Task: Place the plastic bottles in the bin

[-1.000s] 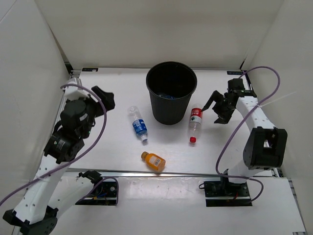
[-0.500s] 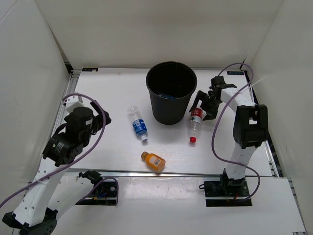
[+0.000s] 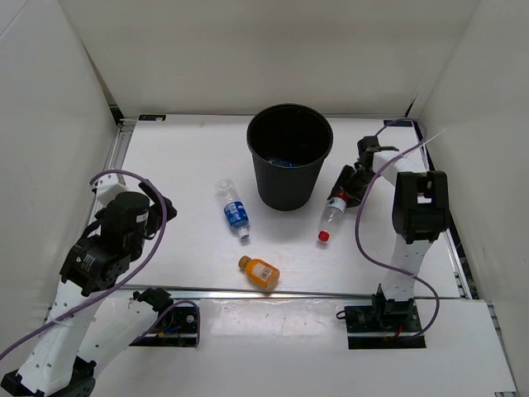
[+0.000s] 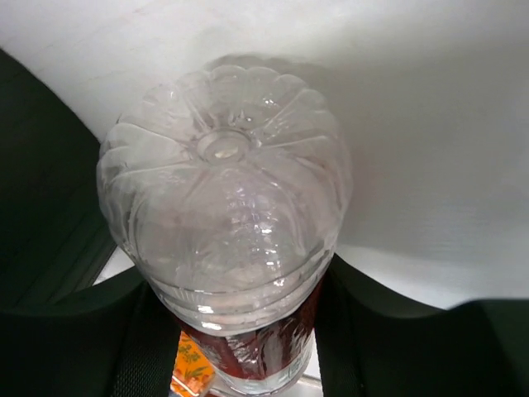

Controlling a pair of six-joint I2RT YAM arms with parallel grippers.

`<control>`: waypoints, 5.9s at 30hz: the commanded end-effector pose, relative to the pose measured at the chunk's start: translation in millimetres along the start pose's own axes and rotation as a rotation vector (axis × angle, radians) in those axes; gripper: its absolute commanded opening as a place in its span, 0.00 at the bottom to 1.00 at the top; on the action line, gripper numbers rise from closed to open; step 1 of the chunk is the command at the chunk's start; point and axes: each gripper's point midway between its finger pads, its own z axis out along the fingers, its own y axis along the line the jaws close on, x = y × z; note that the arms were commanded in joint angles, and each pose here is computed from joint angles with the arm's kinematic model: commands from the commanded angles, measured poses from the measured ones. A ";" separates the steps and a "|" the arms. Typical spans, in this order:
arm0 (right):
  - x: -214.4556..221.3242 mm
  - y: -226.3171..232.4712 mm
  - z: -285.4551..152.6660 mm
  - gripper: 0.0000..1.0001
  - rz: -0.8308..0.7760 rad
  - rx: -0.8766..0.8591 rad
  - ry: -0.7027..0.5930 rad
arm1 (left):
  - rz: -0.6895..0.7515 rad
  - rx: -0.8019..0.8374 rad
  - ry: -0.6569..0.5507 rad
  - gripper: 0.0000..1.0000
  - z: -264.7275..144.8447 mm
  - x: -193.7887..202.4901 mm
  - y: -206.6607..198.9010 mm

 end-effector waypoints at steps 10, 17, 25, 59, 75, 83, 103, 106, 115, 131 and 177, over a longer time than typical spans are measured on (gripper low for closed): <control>-40.5 24.1 -228.1 0.34 0.011 -0.029 -0.521 | 0.008 0.009 -0.040 1.00 1.4 -2.4 3.4; -47.1 91.5 -387.2 0.33 -0.030 -0.327 -0.926 | 0.070 -0.010 -0.003 1.00 14.7 9.2 0.8; -49.1 218.3 -399.0 0.39 -0.230 -0.580 -0.962 | 0.110 -0.011 0.062 1.00 27.9 27.7 -4.7; 14.8 186.0 -378.2 0.99 -0.474 -0.410 -1.000 | 0.166 0.495 0.593 1.00 165.8 112.5 -134.0; 5.9 177.6 -365.8 0.99 -0.455 -0.348 -0.998 | 0.103 0.402 0.813 1.00 217.1 185.6 -123.7; 4.7 173.1 -366.9 0.99 -0.454 -0.328 -1.012 | 0.060 0.395 0.922 0.85 230.2 211.7 -120.1; 4.7 180.5 -341.5 0.99 -0.401 -0.360 -0.914 | 0.073 0.401 0.332 0.20 162.5 -1.8 -129.1; 6.4 178.7 -341.2 0.99 -0.401 -0.359 -0.912 | 0.081 0.525 0.162 0.20 138.7 -82.4 -177.4; 8.3 151.1 -350.4 0.99 -0.383 -0.273 -0.987 | 0.150 0.877 0.007 0.25 99.5 -151.5 -330.9; 33.7 118.2 -387.9 0.99 -0.474 -0.220 -1.110 | 0.318 0.940 0.101 0.70 120.8 -53.0 -405.7; 348.1 116.4 -7.1 0.99 -1.467 -0.005 0.443 | -0.042 0.003 0.021 1.00 -19.8 -1.5 13.8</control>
